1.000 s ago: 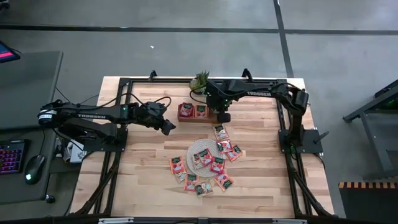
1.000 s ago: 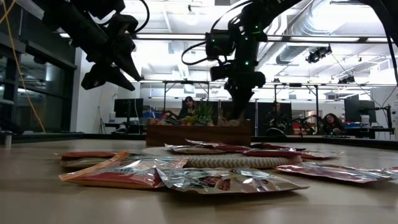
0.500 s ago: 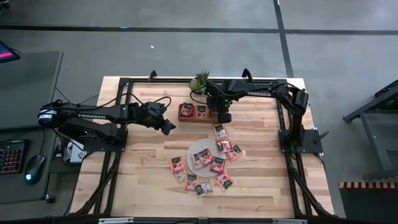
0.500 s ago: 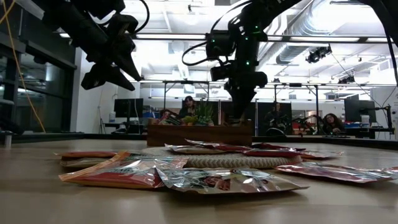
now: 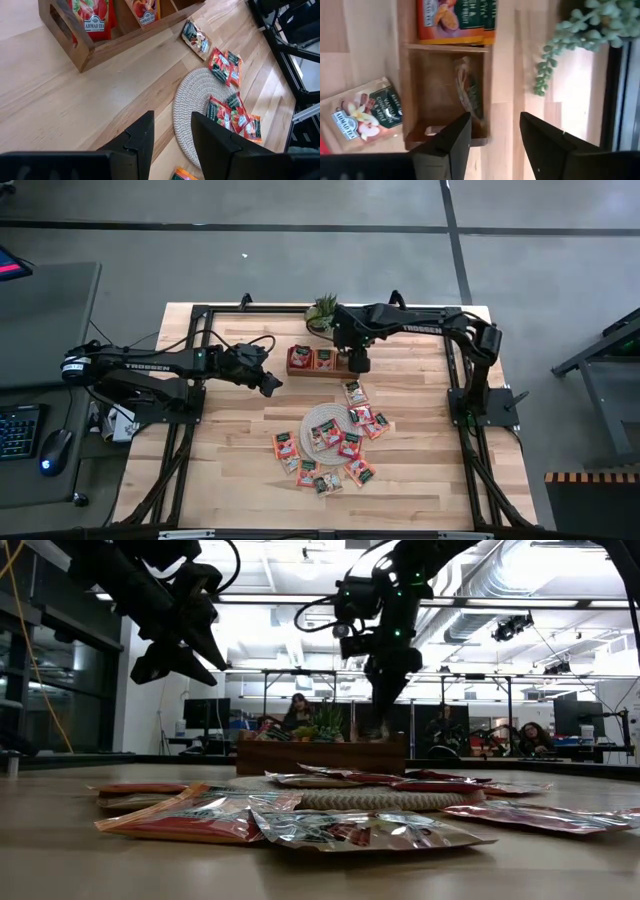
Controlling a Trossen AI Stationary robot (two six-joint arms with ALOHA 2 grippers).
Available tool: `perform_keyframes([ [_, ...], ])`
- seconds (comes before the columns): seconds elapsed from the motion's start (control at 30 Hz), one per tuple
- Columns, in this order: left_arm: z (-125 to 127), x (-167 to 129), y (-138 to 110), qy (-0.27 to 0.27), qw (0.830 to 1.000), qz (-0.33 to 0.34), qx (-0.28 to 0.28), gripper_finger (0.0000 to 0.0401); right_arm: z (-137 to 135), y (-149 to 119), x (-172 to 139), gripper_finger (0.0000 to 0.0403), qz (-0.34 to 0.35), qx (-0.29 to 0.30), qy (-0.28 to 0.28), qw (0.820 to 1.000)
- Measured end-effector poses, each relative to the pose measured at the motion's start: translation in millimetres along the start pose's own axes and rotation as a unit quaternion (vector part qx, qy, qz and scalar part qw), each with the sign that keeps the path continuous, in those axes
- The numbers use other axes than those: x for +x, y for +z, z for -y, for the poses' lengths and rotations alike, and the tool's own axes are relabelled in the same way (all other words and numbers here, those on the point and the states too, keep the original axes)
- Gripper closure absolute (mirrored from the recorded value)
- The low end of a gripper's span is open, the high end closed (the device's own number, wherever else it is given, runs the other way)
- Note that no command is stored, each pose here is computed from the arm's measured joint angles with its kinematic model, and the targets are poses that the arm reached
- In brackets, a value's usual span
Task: Pick & Place Tea
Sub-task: Put the light brown tea bag into the right section of the wooden organizer
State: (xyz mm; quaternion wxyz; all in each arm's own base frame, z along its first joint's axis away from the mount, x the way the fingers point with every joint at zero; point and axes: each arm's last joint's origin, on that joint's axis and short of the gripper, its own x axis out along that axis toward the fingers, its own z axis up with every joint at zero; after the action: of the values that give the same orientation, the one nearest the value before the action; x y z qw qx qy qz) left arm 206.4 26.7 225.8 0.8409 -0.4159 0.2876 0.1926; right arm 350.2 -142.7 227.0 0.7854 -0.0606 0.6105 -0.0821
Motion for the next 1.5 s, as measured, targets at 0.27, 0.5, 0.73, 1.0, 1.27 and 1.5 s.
perform_keyframes([
  [0.27, 0.0, 0.0, 0.0, 0.0, 1.0, 0.0, 0.0, 0.0272, 5.1, 5.8, -13.4, 0.0235, 0.015, 0.083, 0.003, 0.996],
  [0.5, 0.0, -0.1, 0.0, 0.0, 1.0, 0.0, 0.0, 0.0272, 14.7, 16.1, -64.0, 0.0233, 0.051, 0.186, 0.007, 0.981],
  [0.73, -0.1, -0.1, 0.0, 0.0, 1.0, 0.0, 0.001, 0.0272, 9.5, -6.9, -107.2, 0.0233, 0.063, 0.293, 0.034, 0.953],
  [1.0, -0.1, -0.1, 0.0, 0.0, 1.0, 0.0, 0.014, 0.0272, -19.1, -60.1, -102.2, 0.0233, 0.078, 0.373, 0.069, 0.922],
  [1.27, 0.0, -0.1, 0.0, 0.0, 1.0, 0.0, 0.025, 0.0272, -60.8, -86.1, -55.7, 0.0233, 0.152, 0.423, 0.139, 0.882],
  [1.5, -0.1, -0.1, -0.1, 0.0, 1.0, 0.0, 0.025, 0.0272, -88.6, -102.2, -14.7, 0.0233, 0.129, 0.466, 0.138, 0.864],
])
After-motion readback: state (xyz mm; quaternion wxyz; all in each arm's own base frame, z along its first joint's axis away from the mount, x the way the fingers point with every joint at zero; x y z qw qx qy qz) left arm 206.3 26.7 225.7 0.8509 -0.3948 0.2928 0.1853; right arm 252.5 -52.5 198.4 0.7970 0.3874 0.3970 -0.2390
